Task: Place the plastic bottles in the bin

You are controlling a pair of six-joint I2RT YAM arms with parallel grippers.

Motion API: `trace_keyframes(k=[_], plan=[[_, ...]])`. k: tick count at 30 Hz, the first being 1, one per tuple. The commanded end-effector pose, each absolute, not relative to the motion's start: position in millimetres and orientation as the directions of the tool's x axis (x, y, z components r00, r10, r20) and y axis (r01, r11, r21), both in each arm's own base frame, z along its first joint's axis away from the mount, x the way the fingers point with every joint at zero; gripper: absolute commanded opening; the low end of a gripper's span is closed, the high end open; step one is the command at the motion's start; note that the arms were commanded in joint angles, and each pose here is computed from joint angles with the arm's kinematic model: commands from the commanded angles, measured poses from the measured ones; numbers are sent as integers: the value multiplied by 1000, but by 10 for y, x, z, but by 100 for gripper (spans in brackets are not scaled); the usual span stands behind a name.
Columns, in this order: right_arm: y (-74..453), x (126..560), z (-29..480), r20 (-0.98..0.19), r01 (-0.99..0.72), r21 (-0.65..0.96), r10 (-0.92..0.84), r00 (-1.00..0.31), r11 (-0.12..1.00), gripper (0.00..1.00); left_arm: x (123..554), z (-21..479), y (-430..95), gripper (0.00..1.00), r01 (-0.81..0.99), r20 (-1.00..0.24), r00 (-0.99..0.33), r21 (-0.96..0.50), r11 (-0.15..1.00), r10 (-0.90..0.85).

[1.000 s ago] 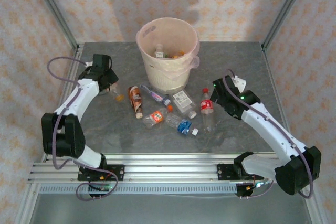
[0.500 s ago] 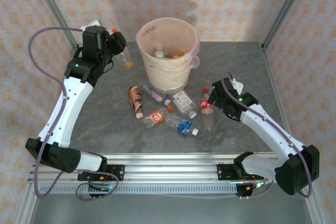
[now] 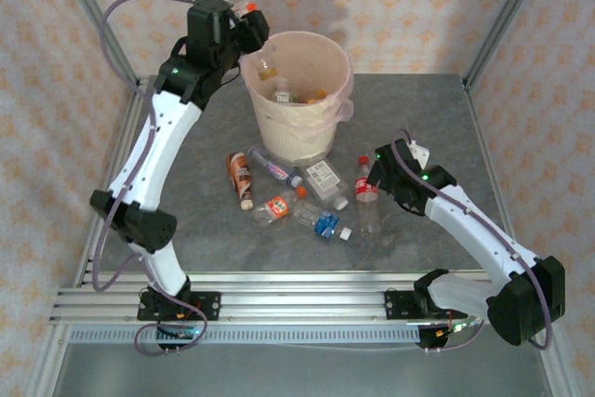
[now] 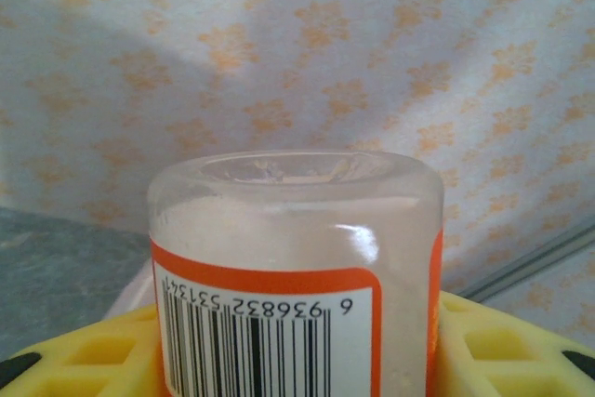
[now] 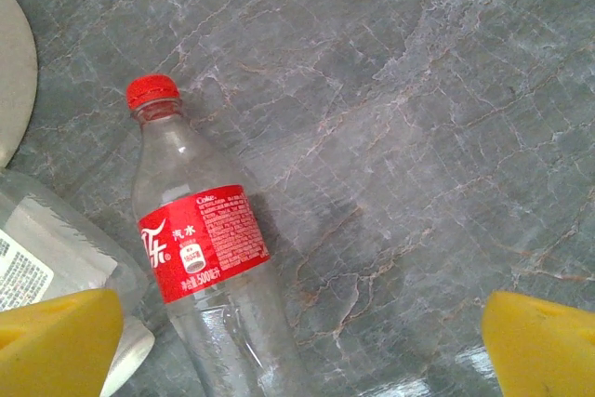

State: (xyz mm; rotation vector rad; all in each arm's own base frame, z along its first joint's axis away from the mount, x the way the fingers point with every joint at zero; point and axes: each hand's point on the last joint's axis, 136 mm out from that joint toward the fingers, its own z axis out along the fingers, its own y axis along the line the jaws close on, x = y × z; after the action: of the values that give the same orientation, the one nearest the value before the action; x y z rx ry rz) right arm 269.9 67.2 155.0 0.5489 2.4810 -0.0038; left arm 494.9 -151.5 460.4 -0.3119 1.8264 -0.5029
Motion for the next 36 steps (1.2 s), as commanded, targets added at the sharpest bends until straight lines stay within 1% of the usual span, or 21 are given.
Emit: trace_keyframes(k=[1, 4, 10, 16, 24, 31, 34, 36], plan=[[613, 2674, 1539, -557, 412, 113, 401, -728, 904, 99, 5011, 4762, -1688, 50, 106, -862, -296, -457, 883, -411], [593, 2662, 1538, -558, 416, 106, 400, -727, 903, 99, 5200, 4642, -1822, 50, 123, -864, -318, -445, 887, -389], [578, 2649, 1565, -568, 415, 112, 401, -719, 903, 99, 5443, 4454, -2032, 48, 167, -872, -342, -422, 891, -350], [597, 2632, 1570, -568, 399, 127, 396, -722, 908, 99, 5612, 4210, -2167, 49, 197, -877, -368, -397, 896, -308], [733, 2602, 1463, -527, 335, 155, 365, -768, 929, 99, 5747, 3806, -2254, 50, 186, -862, -435, -371, 910, -262], [837, 2552, 1210, -454, 294, 140, 325, -829, 946, 100, 5700, 3551, -2388, 60, 198, -846, -493, -335, 921, -203], [873, 2528, 1084, -419, 284, 130, 312, -852, 950, 99, 5669, 3483, -2437, 65, 201, -842, -507, -323, 925, -184], [915, 2517, 1040, -404, 272, 146, 308, -861, 951, 98, 5656, 3446, -2442, 70, 195, -839, -514, -316, 929, -178]])
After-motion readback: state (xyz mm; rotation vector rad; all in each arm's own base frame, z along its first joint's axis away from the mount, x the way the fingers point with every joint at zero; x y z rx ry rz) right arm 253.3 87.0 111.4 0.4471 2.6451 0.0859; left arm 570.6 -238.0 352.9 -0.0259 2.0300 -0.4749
